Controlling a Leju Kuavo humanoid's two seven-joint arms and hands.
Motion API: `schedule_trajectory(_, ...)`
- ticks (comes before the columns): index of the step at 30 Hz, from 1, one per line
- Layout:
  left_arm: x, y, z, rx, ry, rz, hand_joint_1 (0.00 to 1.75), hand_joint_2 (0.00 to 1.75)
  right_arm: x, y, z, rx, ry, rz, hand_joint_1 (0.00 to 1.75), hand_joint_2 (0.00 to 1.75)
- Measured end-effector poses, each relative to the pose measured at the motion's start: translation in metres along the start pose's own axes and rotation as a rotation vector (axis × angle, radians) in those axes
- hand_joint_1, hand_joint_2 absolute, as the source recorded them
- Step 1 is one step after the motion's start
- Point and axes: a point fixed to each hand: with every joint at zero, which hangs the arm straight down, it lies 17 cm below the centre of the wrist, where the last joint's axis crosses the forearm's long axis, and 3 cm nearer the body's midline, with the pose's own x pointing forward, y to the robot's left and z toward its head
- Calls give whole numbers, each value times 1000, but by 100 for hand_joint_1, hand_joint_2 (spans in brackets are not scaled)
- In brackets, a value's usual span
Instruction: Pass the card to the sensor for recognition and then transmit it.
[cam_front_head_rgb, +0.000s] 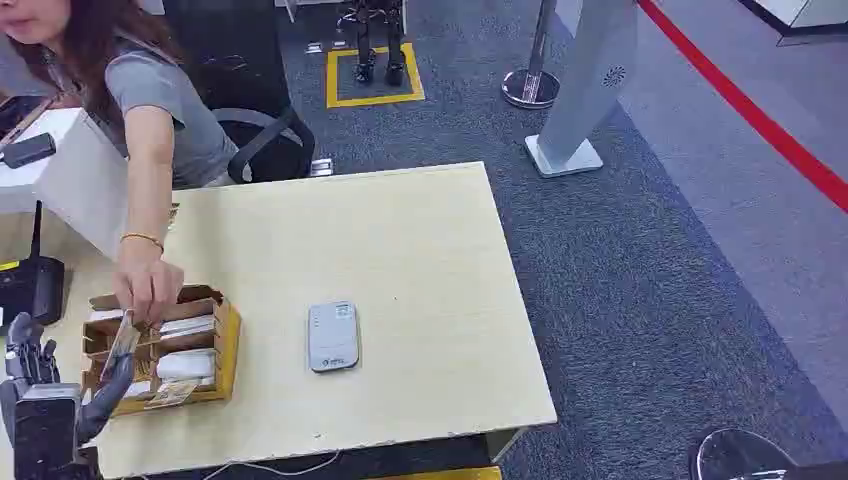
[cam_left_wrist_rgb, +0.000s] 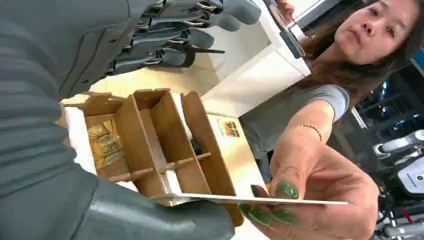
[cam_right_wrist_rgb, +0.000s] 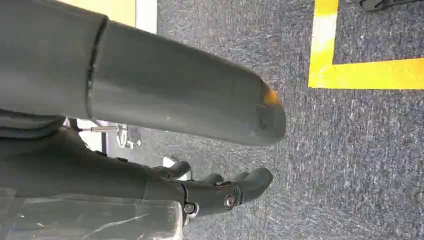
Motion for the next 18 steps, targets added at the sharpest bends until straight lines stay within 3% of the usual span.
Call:
schedule_trajectory(1, 0, -1, 0, -1, 1, 0, 175, 175, 0, 0, 0, 0, 0, 1, 0, 175)
schedule_trajectory(18, -6, -6, 1, -6, 16, -31, 175, 175, 2, 0, 0, -4, -11, 29, 0, 175)
